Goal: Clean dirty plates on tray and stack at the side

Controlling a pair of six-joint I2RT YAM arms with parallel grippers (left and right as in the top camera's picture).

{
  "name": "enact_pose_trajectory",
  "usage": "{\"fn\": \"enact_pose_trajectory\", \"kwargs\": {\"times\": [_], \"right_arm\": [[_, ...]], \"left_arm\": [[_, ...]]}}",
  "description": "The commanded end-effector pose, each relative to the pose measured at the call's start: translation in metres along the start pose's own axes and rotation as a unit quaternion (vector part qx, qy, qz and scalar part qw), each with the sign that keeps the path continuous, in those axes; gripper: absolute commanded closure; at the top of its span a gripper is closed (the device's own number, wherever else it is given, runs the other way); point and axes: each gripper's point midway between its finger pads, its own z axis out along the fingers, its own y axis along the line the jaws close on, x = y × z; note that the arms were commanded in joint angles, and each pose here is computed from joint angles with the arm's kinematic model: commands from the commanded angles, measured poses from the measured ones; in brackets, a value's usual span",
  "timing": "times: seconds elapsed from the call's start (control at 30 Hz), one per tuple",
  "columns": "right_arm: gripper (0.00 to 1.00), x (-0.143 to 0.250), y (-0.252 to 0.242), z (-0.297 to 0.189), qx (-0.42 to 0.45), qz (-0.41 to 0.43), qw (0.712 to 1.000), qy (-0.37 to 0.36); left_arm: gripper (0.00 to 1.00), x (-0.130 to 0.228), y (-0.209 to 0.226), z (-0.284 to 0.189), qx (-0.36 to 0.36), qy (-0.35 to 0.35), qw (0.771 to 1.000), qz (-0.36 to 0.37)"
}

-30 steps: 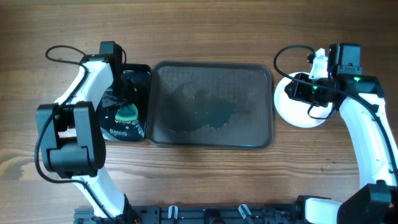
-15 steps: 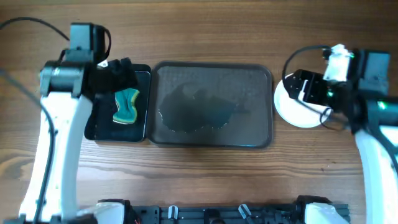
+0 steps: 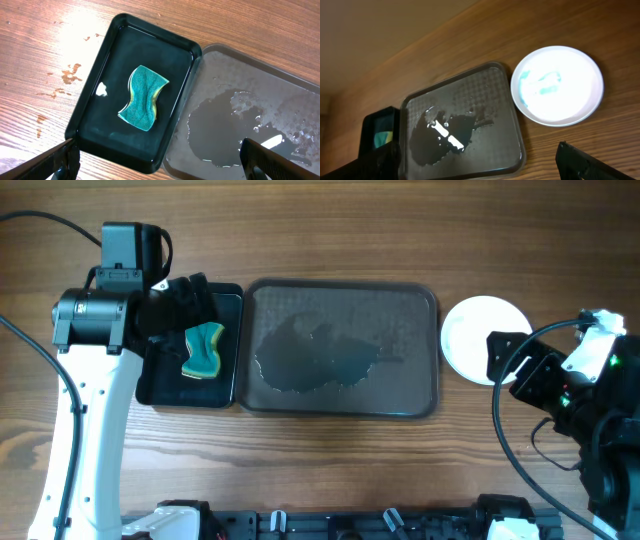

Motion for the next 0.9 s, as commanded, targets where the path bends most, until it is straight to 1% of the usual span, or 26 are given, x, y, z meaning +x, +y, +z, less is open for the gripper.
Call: {"fn": "enact_pose_trajectory", "kwargs": {"times": [0.0,0.07,0.1,0.2,0.27,0.4,0.47,0.5,0.57,0.67,0.87], "right_arm": [[0.0,-0.014,-0.001,0.004,0.012,-0.011,1.0,-0.021],[0.0,-0.031,0.008,0.009,-0.01,-0.073,0.996,-0.059],[0.0,-0.04,0.024,0.011,-0.044,-0.154,0.982,-0.101],[0.0,-0.037,0.038,0.013,-0.074,-0.222,0.962,-0.144],[0.0,-0.027,0.04,0.017,-0.092,-0.241,0.95,-0.176],[0.0,0.005,0.029,0.03,-0.124,-0.259,0.926,-0.246],[0.0,0.019,0.024,0.035,-0.133,-0.27,0.916,-0.266],[0.0,0.032,0.019,0.04,-0.14,-0.282,0.906,-0.281],[0.0,0.054,0.01,0.053,-0.15,-0.285,0.9,-0.293],[0.0,0.072,0.0,0.068,-0.157,-0.287,0.896,-0.3],[0.0,0.088,-0.011,0.086,-0.16,-0.287,0.892,-0.312]], "left_arm": [[0.0,-0.002,0.0,-0.005,0.001,-0.008,1.0,-0.001],[0.0,-0.002,0.0,-0.005,0.001,-0.008,1.0,-0.001],[0.0,-0.002,0.0,-0.005,0.001,-0.008,1.0,-0.001],[0.0,-0.002,0.0,-0.005,0.001,-0.008,1.0,-0.001],[0.0,-0.002,0.0,-0.005,0.001,-0.008,1.0,-0.001],[0.0,-0.002,0.0,-0.005,0.001,-0.008,1.0,-0.001],[0.0,-0.002,0.0,-0.005,0.001,-0.008,1.0,-0.001],[0.0,-0.002,0.0,-0.005,0.001,-0.008,1.0,-0.001],[0.0,-0.002,0.0,-0.005,0.001,-0.008,1.0,-0.001],[0.0,-0.002,0.0,-0.005,0.001,-0.008,1.0,-0.001],[0.0,-0.002,0.0,-0.005,0.001,-0.008,1.0,-0.001]]}}
